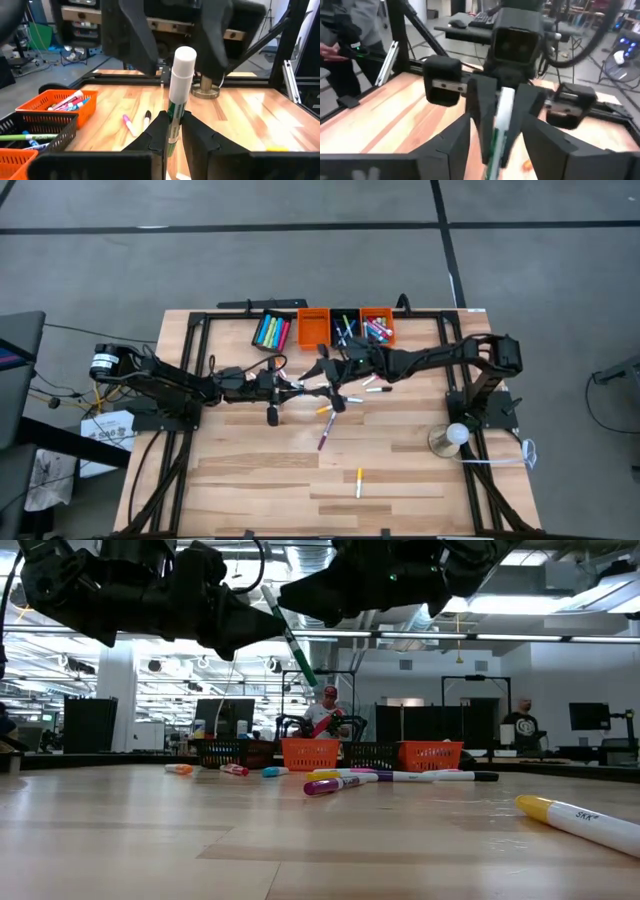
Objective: Pick & Place Markers
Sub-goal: Put the small green marker pen into the right black basket
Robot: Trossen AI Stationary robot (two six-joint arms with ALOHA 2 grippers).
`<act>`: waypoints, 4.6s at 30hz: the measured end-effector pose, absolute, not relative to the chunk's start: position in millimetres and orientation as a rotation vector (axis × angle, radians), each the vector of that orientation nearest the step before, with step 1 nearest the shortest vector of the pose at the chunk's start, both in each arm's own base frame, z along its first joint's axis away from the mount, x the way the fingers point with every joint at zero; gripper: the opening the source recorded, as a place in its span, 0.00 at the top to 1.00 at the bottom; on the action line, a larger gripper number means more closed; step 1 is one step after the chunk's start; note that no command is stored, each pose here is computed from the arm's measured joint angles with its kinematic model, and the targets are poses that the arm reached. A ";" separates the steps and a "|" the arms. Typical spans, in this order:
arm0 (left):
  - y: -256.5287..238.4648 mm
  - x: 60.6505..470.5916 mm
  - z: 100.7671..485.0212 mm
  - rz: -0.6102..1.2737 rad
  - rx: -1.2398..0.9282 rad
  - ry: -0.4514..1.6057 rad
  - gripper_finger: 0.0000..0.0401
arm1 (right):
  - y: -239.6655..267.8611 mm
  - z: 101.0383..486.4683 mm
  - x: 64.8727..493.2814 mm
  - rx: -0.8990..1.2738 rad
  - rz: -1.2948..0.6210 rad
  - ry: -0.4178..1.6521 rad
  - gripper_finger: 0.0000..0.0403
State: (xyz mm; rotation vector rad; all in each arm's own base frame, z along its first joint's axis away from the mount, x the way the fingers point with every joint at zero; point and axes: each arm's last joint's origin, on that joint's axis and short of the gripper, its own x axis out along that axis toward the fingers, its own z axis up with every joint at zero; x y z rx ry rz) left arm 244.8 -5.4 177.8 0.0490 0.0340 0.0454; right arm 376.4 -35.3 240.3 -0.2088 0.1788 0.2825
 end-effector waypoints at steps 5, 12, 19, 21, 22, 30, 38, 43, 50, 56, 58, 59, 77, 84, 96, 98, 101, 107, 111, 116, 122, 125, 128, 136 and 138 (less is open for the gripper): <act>-5.3 244.8 177.6 0.046 0.049 0.036 0.89 | -33.8 235.1 380.5 -0.245 0.233 0.197 0.53; -1.0 244.9 177.5 0.064 0.049 0.038 0.90 | -30.2 237.6 381.5 -0.251 0.239 0.171 0.53; -0.5 244.9 177.3 0.065 0.046 0.039 0.90 | -31.6 226.6 399.3 -0.241 0.239 0.188 0.56; -0.5 244.9 177.2 0.066 0.046 0.041 0.90 | -34.6 222.5 405.4 -0.238 0.234 0.196 0.57; -0.4 244.7 176.0 0.067 0.045 0.051 0.90 | -35.5 220.4 407.1 -0.236 0.238 0.203 0.58; -0.5 244.6 175.2 0.066 0.045 0.058 0.89 | -34.9 222.0 409.2 -0.236 0.244 0.200 0.69; -1.6 244.7 175.1 0.059 0.056 0.062 0.89 | -32.8 221.6 408.4 -0.232 0.257 0.213 0.95; -5.3 244.6 175.4 0.052 0.104 0.060 0.84 | -33.2 221.6 408.3 -0.230 0.262 0.212 0.94; -5.8 244.6 175.5 0.069 0.112 0.060 0.76 | -32.9 221.6 408.3 -0.229 0.270 0.211 0.96; -5.8 244.7 175.2 0.096 0.114 0.067 0.67 | -36.2 227.6 405.2 -0.236 0.237 0.220 0.96; -5.8 244.5 173.2 0.102 0.116 0.087 0.64 | -40.0 232.9 400.1 -0.240 0.228 0.242 0.96; -5.1 244.4 173.1 0.113 0.116 0.089 0.63 | -42.2 236.9 397.8 -0.249 0.223 0.241 0.96; -3.6 243.2 165.6 0.153 0.115 0.167 0.59 | -118.0 267.5 355.9 -0.131 0.028 0.300 0.96; -3.5 243.0 164.7 0.155 0.116 0.176 0.59 | -183.8 260.0 334.8 -0.020 -0.124 0.277 0.96; -2.7 242.9 164.9 0.179 0.117 0.176 0.60 | -257.7 187.0 325.8 0.165 -0.296 0.304 0.96; -2.7 242.9 164.8 0.179 0.118 0.176 0.60 | -263.4 182.3 322.6 0.210 -0.316 0.307 0.94; -2.7 242.8 164.5 0.179 0.113 0.178 0.60 | -266.8 179.7 318.6 0.244 -0.332 0.327 0.88; -2.7 242.8 164.5 0.179 0.110 0.178 0.60 | -265.5 177.8 318.6 0.271 -0.333 0.344 0.85; -2.7 242.8 164.5 0.179 0.110 0.178 0.60 | -265.0 177.3 318.7 0.275 -0.332 0.349 0.85; -2.7 242.8 164.1 0.179 0.111 0.182 0.60 | -266.8 177.3 317.2 0.276 -0.338 0.349 0.85; -2.7 242.7 163.8 0.178 0.111 0.186 0.60 | -269.1 177.0 315.8 0.268 -0.390 0.353 0.84; -2.7 242.7 163.7 0.178 0.111 0.187 0.60 | -271.1 176.6 314.7 0.254 -0.471 0.363 0.84; -2.8 242.7 163.7 0.178 0.111 0.187 0.60 | -271.9 177.3 314.6 0.232 -0.491 0.361 0.84; -2.7 242.6 163.6 0.178 0.111 0.187 0.60 | -261.9 183.6 328.0 0.115 -0.438 0.400 0.83; -2.7 242.6 163.6 0.178 0.111 0.187 0.60 | -257.9 184.7 332.0 0.078 -0.449 0.407 0.80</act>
